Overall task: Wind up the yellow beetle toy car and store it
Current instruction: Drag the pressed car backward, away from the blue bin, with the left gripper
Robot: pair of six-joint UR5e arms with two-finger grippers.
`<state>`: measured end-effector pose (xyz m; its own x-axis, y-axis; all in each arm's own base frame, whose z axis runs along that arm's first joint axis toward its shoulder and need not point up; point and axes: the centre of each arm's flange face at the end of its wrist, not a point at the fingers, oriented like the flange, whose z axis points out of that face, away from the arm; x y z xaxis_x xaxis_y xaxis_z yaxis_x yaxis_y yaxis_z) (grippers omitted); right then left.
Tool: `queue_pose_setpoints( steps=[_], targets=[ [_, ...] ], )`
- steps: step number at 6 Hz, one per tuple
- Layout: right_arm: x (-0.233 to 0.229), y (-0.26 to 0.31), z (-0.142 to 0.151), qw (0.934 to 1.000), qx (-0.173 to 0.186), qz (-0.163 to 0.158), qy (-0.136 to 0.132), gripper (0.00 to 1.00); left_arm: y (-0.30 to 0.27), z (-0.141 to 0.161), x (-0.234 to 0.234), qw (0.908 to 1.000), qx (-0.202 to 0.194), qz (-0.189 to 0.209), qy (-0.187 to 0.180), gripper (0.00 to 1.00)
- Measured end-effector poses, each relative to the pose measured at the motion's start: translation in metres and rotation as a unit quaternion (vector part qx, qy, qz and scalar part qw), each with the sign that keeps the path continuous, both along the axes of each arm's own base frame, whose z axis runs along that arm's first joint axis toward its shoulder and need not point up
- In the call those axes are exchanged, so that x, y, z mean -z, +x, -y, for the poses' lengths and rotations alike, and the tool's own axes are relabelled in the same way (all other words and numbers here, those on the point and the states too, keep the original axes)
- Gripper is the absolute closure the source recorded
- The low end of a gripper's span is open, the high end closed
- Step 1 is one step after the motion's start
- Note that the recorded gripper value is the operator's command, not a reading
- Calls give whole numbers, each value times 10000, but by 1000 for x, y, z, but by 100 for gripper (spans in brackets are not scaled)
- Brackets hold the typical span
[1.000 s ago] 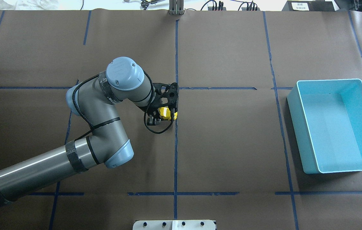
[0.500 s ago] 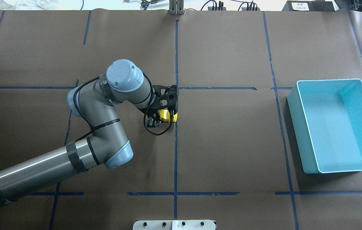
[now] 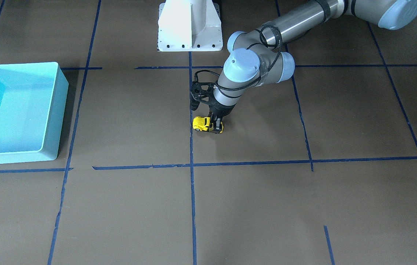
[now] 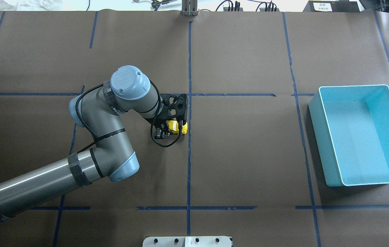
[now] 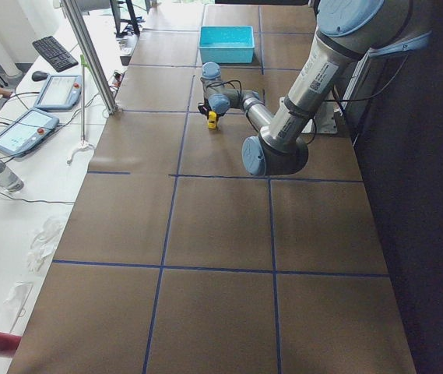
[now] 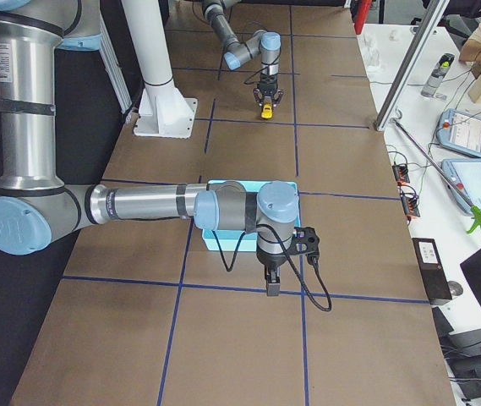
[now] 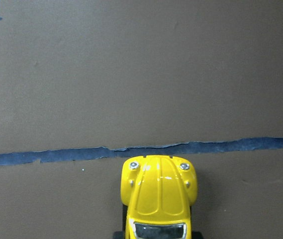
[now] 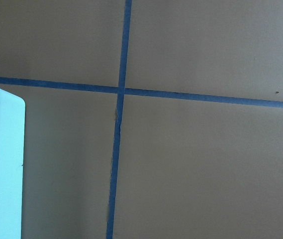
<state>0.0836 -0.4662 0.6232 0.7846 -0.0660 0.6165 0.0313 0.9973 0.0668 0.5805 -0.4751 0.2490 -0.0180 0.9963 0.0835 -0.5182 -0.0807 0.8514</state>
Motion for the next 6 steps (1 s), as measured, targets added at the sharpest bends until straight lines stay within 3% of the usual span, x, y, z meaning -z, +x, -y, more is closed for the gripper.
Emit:
queue_pose_setpoints(
  steps=[3,4,5,6],
  targets=[
    [0,0,0,10000,0,0,1,0,-27,0,-39,9993,-197,-297,-88,94],
    [0,0,0,10000,0,0,0,0,-46,3,-59,9990,-245,-333,-160,24],
    [0,0,0,10000,0,0,0,0,-68,4,-85,9983,-334,-386,-284,0],
    [0,0,0,10000,0,0,4,0,-90,2,-107,9977,-368,-464,-342,0]
  ],
)
